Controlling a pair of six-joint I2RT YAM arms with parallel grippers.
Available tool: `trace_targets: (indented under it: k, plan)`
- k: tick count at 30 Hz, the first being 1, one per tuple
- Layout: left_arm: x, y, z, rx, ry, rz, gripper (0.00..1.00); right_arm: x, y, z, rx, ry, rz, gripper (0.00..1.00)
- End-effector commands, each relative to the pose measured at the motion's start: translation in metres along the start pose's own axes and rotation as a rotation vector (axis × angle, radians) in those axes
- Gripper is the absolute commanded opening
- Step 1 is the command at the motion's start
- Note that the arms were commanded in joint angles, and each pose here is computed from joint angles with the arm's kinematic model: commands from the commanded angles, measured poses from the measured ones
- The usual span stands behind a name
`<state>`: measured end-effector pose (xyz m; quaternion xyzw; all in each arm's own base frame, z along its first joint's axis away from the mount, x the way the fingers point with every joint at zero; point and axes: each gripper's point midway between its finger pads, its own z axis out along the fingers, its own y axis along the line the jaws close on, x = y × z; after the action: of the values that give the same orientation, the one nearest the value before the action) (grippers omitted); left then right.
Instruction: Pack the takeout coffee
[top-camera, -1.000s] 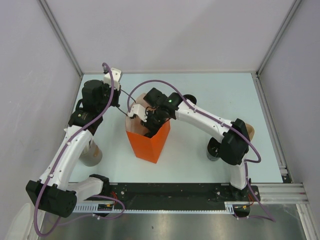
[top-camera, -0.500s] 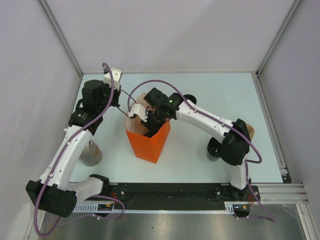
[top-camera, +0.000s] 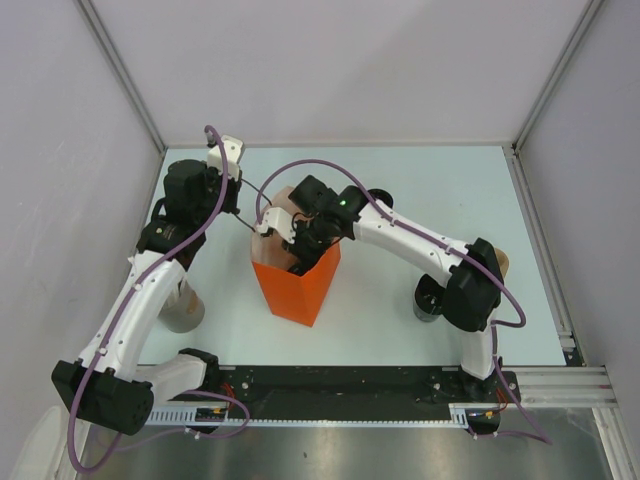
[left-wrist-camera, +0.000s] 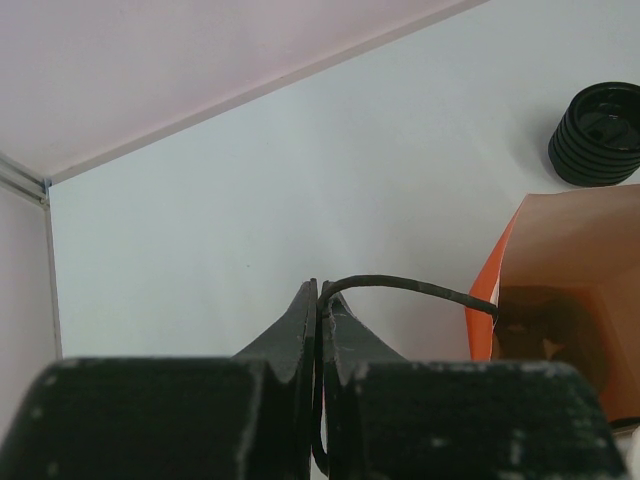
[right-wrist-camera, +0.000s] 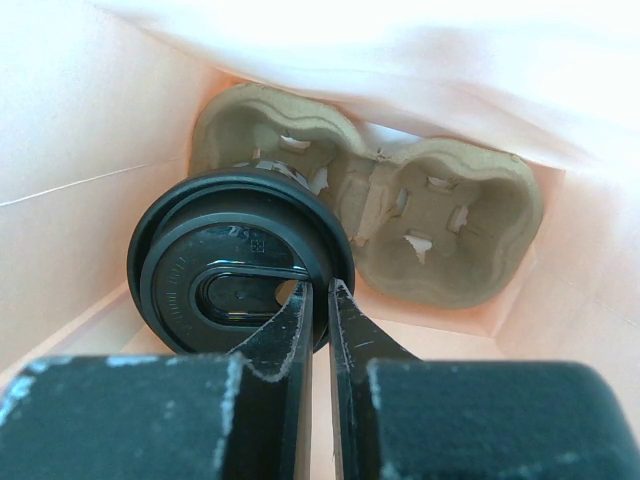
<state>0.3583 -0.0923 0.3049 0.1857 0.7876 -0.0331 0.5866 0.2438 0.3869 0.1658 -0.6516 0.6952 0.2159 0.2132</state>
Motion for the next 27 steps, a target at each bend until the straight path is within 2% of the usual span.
trace_targets:
  k: [1, 27]
  plan:
    - [-0.007, 0.006, 0.001, -0.027, -0.033, -0.013, 0.04, -0.014, -0.001, -0.02, 0.042, -0.056, -0.013, 0.0]
    - [-0.007, 0.006, 0.002, -0.028, -0.03, -0.018, 0.03, -0.026, -0.001, -0.031, 0.076, -0.134, -0.023, 0.0]
